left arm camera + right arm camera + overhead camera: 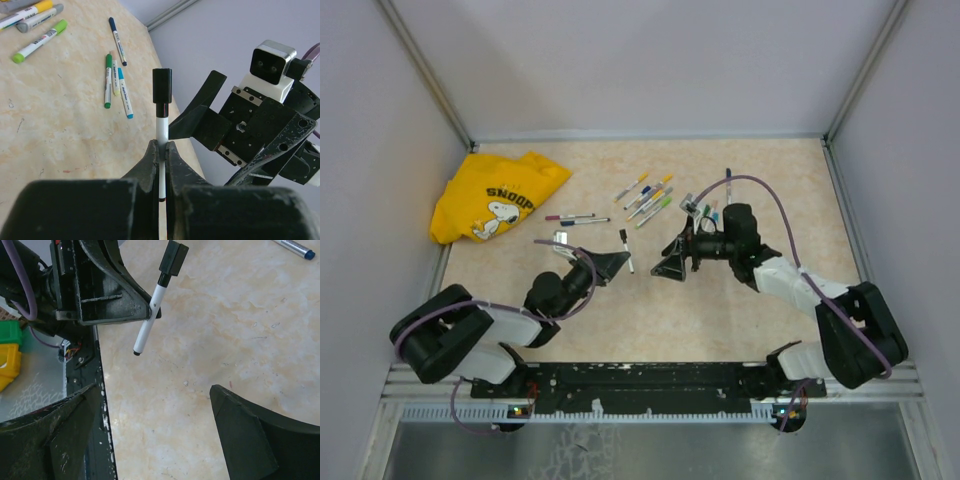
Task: Open the pen caps
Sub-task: Open the pen cap from the pen.
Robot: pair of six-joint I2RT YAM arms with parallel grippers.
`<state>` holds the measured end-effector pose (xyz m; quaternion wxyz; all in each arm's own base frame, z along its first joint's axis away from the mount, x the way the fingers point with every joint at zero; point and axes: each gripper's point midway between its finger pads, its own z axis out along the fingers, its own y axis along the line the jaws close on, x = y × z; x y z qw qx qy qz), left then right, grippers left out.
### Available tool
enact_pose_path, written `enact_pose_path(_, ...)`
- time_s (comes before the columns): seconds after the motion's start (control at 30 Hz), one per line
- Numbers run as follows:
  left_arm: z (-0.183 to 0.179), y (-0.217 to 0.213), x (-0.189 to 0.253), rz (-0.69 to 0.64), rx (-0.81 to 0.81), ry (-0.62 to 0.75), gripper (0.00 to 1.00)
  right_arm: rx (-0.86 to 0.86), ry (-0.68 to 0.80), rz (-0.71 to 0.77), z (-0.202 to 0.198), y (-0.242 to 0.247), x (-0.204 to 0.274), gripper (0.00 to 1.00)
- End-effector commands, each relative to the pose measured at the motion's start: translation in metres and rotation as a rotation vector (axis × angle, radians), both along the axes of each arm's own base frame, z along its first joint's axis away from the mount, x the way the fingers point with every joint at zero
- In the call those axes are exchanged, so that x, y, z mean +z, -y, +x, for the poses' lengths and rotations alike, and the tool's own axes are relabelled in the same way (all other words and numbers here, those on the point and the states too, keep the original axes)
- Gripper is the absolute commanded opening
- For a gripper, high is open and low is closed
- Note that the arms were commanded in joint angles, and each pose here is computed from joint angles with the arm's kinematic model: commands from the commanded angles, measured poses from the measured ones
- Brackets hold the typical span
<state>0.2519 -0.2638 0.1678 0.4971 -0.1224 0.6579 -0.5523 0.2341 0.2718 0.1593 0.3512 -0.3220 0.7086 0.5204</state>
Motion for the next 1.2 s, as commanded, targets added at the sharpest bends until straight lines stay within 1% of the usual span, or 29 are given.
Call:
enact_pose_path(0.0,0.001,0.011,0.026,-0.084,-0.026,0.053,0.0,-0.069,0.007,0.033,0.012,-0.012,0.009,0.93)
enact_pose_path(0.2,0.0,0.023,0.032,-0.099,-0.046,0.065,0.0,-0.127,-0.04,0.004,0.014,-0.023,-0.001,0.93)
enact_pose_path(0.3,-0.002,0.03,0.036,-0.104,-0.056,0.074,0.0,-0.136,-0.087,-0.019,0.015,-0.03,-0.006,0.92)
enact_pose_path(0.43,-0.003,0.035,0.036,-0.106,-0.057,0.082,0.0,-0.111,-0.113,-0.029,0.009,-0.037,-0.009,0.86)
enact_pose_path(0.83,-0.007,0.042,0.033,-0.1,-0.071,0.084,0.0,-0.084,-0.138,0.012,0.003,-0.041,0.006,0.57)
enact_pose_path(0.93,-0.008,0.044,0.032,-0.096,-0.072,0.087,0.0,-0.08,-0.142,0.015,0.003,-0.042,0.007,0.47)
enact_pose_path(1.13,-0.009,0.044,0.034,-0.094,-0.071,0.098,0.0,-0.059,-0.154,0.024,-0.001,-0.043,0.01,0.22)
enact_pose_path(1.17,-0.01,0.043,0.034,-0.095,-0.07,0.102,0.01,-0.057,-0.153,0.025,-0.001,-0.043,0.011,0.18)
